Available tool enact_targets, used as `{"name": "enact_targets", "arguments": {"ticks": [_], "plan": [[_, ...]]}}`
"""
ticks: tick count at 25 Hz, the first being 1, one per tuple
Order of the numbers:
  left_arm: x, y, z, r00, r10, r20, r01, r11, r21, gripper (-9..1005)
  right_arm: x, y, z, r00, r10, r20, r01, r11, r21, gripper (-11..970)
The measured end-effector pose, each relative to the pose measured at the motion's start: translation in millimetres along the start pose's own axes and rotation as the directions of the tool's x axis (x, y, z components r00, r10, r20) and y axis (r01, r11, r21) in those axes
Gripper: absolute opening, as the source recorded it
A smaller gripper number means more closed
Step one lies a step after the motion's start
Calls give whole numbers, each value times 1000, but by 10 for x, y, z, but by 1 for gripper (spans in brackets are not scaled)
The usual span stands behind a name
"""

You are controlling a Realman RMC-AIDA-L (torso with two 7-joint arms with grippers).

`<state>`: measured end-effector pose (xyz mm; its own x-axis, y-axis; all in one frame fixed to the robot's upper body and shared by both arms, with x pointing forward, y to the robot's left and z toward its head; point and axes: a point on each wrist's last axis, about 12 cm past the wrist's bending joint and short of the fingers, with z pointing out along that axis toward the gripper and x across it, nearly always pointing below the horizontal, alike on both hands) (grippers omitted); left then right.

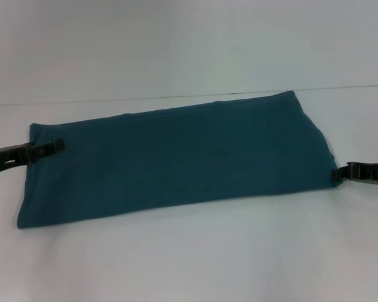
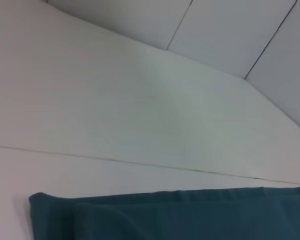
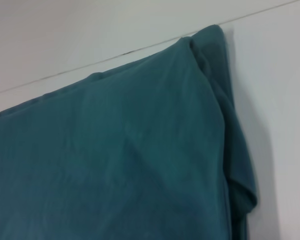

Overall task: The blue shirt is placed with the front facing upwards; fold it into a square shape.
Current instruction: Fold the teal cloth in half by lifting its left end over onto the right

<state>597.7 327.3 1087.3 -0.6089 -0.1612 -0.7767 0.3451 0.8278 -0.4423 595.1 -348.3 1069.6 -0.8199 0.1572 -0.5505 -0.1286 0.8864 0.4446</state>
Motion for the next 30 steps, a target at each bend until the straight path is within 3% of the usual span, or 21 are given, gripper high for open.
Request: {"name": "enact_targets", "arguments": {"ticks": [20,30], "plan": [[-94,-37,65,1000,9,14,-9,1000,-4,832,317,-15,-329,998,18,-54,-22,997,-68,32],[-103,-42,71,1000,11,15,-11,1000,-3,832,419,-39,-444,998,40,-54,-42,998,-39,33]]}}
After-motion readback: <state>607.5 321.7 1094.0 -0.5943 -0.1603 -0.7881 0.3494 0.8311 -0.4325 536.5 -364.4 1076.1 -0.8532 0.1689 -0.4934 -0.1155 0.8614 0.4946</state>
